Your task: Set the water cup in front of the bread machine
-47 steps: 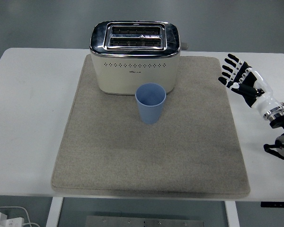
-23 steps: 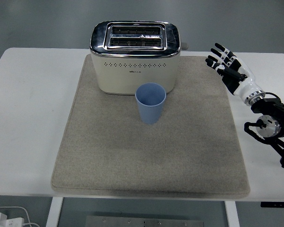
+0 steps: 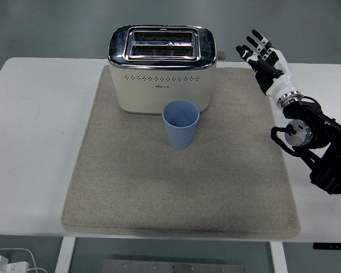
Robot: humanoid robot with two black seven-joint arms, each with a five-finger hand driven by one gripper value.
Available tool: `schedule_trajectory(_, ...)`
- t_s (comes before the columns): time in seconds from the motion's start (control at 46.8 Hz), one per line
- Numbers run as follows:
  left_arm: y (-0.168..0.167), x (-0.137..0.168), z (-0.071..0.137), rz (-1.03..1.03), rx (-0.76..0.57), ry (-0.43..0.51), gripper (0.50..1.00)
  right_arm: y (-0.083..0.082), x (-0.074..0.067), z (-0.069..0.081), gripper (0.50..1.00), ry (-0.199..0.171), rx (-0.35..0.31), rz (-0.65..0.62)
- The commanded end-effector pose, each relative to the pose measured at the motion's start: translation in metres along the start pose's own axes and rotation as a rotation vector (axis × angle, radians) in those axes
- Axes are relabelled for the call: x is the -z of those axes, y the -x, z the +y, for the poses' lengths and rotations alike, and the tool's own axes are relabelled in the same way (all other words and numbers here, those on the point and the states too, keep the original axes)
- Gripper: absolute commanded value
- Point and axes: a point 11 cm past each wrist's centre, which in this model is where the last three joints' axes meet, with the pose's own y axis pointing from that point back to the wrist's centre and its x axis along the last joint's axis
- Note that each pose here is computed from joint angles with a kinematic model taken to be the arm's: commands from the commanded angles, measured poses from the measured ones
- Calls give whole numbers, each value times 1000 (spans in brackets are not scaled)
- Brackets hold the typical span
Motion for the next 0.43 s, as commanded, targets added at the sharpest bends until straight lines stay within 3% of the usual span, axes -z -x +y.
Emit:
schedule_trajectory(0.0, 0, 0, 0, 0, 0, 0, 1000, 1, -1, 0, 926, 2, -5, 0)
schedule_trajectory(0.171, 0, 0, 0, 0, 0, 0, 1000, 12, 3, -12, 928, -9, -22, 14)
schedule_trajectory(0.278, 1, 0, 0, 0, 2, -1, 1000, 4, 2, -15, 928, -7, -52, 24)
schedule_trajectory(0.406, 0, 1, 0, 0, 1, -1, 1000, 7, 0, -16, 928, -5, -45, 23)
